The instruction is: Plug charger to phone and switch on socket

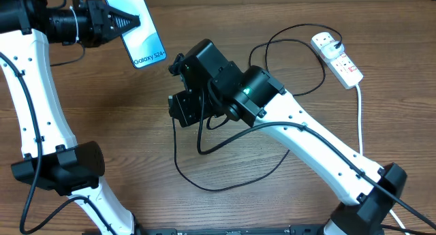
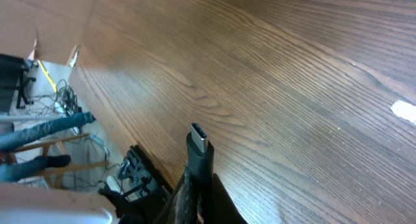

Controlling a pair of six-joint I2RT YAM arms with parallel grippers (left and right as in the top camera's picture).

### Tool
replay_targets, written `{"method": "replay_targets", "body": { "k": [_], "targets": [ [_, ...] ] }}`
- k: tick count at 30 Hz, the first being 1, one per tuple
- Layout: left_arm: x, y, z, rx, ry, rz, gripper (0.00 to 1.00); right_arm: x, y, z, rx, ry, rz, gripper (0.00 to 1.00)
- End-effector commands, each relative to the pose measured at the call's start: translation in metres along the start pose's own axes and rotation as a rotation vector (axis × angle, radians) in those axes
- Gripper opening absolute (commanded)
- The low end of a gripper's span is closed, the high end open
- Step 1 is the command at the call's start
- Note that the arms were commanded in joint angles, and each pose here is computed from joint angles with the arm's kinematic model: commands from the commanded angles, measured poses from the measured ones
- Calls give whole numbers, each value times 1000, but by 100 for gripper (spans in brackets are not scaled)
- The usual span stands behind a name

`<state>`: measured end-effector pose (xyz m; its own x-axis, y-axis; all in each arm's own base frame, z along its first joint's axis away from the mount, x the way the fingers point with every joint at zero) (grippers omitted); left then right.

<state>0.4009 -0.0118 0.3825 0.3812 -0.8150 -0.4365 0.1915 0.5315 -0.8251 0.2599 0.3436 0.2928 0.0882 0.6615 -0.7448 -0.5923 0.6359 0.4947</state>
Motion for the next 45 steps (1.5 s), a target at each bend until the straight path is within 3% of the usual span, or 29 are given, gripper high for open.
{"method": "replay_targets", "body": {
  "k": [1,9,17,26,45],
  "targets": [
    [1,-13,-5,74,15,-87,4,-24,14,6,-55,-62,30,4],
    [1,-22,-10,91,27,-159,4,-40,34,16,-117,-109,200,4],
    [4,-37,-12,98,34,-259,4,-46,24,23,-91,-128,208,4],
    [21,-49,-20,90,89,-279,4,-71,12,33,-61,-134,395,4],
    [23,-51,-20,72,97,-283,4,-73,13,33,-68,-131,423,4]
  ]
}}
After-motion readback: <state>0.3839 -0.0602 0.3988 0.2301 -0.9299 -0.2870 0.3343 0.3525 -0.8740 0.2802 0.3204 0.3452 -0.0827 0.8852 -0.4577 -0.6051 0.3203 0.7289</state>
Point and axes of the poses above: each gripper's point midway between its finger pads, its own x axis out along the fingers, its own y axis along the line the jaws close on, z = x × y, the point moved 5 cm from there along -x, back along the fingers, and after that the axes turned 5 degrees about -x, right-handed, at the moved point
